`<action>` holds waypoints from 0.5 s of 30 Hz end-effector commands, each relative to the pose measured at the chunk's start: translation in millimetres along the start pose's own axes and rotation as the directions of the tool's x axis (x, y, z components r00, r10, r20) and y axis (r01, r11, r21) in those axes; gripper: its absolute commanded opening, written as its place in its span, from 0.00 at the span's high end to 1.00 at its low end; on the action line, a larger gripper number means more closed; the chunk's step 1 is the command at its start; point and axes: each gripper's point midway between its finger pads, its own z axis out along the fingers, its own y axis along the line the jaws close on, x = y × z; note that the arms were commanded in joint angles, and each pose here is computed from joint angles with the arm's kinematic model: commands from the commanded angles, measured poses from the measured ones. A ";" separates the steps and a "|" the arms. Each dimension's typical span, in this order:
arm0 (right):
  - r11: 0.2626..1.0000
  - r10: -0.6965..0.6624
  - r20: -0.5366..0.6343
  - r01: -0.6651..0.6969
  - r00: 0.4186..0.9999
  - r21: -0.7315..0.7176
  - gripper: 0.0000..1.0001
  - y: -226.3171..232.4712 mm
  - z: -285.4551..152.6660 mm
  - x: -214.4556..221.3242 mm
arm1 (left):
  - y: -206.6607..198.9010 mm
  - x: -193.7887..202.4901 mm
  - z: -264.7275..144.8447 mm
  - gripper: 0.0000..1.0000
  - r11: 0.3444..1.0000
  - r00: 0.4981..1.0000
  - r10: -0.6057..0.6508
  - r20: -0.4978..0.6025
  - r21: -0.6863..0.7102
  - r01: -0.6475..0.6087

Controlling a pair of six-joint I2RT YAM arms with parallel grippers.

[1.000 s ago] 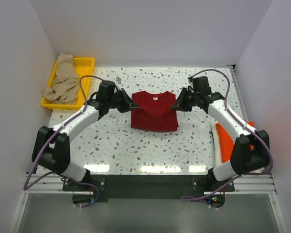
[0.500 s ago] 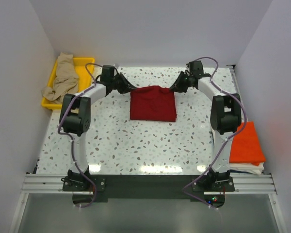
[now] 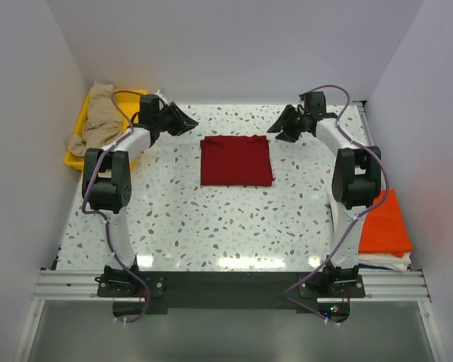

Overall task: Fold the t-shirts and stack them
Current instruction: Fold the tshirt

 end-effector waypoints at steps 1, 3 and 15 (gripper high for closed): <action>0.991 -0.094 0.064 0.100 0.993 -0.089 0.52 46.3 -27.5 1.1 | -56.1 -1.6 -15.0 0.72 0.987 0.991 0.120 0.056 0.100 -0.125; 0.987 -0.108 0.038 0.112 0.993 -0.113 0.66 55.3 -20.9 16.3 | -62.7 18.7 -7.1 0.81 0.986 0.991 0.132 0.020 0.104 -0.133; 0.966 -0.101 -0.069 0.081 0.992 -0.247 0.85 66.0 54.8 46.1 | -29.5 72.0 62.2 1.00 0.988 0.985 0.138 -0.099 0.077 -0.131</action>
